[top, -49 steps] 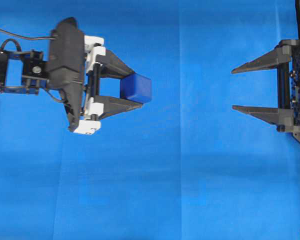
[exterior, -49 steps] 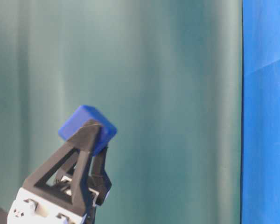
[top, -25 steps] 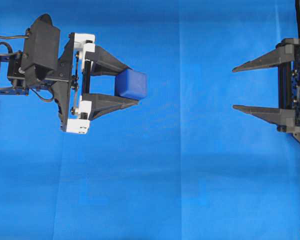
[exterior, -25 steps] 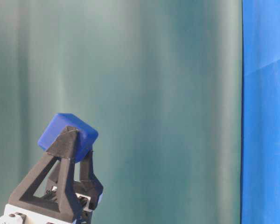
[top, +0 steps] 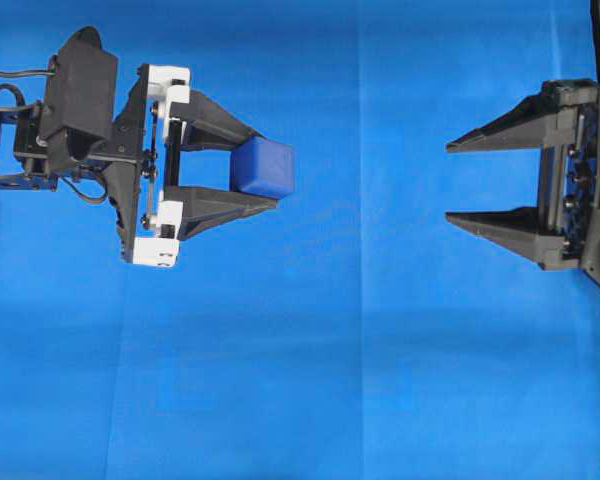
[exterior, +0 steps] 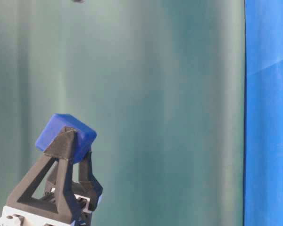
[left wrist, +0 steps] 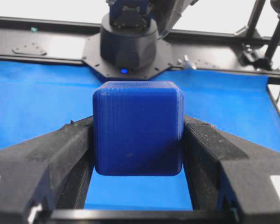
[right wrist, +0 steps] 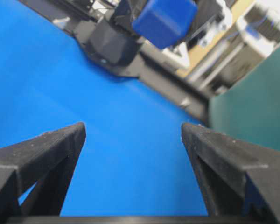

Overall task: Handover the blue block to the right arm after grasping it with the left arm, then place it in the designated position.
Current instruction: 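Rotate the right gripper and move it toward the held cube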

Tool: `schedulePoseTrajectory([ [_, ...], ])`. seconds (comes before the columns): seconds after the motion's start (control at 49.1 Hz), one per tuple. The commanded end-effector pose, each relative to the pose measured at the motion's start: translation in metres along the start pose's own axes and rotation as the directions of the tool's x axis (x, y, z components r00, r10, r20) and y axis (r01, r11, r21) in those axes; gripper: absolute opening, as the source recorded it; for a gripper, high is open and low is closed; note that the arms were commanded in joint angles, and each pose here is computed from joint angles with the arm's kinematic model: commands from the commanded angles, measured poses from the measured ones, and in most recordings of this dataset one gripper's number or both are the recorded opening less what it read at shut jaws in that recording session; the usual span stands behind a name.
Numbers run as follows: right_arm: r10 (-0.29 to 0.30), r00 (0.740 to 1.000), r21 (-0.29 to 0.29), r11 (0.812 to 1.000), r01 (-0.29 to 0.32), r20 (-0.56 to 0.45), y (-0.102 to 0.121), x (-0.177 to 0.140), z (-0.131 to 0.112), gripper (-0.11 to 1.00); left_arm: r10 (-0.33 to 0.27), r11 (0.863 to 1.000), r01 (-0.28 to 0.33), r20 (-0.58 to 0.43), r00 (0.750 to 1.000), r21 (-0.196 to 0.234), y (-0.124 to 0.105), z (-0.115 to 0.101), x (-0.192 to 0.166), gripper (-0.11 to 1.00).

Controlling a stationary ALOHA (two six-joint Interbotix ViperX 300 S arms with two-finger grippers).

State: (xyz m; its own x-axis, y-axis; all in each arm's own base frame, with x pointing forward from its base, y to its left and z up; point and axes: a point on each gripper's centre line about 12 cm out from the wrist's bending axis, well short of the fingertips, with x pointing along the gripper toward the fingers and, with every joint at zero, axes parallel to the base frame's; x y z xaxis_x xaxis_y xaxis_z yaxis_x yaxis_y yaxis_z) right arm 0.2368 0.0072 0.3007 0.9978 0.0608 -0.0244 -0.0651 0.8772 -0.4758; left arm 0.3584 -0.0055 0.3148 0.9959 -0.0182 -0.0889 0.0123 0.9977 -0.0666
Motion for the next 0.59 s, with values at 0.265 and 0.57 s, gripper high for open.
schedulePoseTrajectory([
  [0.265, -0.010, 0.998, -0.363, 0.931, 0.033, 0.064, -0.009, 0.003, 0.021, 0.97, -0.003, 1.000, 0.003, 0.040, 0.999, 0.000, -0.001, 0.012, -0.003, 0.49],
  [0.57, -0.007, 0.996, -0.597, 0.800, 0.061, 0.091, -0.008, 0.002, 0.024, 0.97, -0.003, 1.000, 0.003, 0.037, 0.999, 0.000, -0.001, 0.011, -0.003, 0.49],
])
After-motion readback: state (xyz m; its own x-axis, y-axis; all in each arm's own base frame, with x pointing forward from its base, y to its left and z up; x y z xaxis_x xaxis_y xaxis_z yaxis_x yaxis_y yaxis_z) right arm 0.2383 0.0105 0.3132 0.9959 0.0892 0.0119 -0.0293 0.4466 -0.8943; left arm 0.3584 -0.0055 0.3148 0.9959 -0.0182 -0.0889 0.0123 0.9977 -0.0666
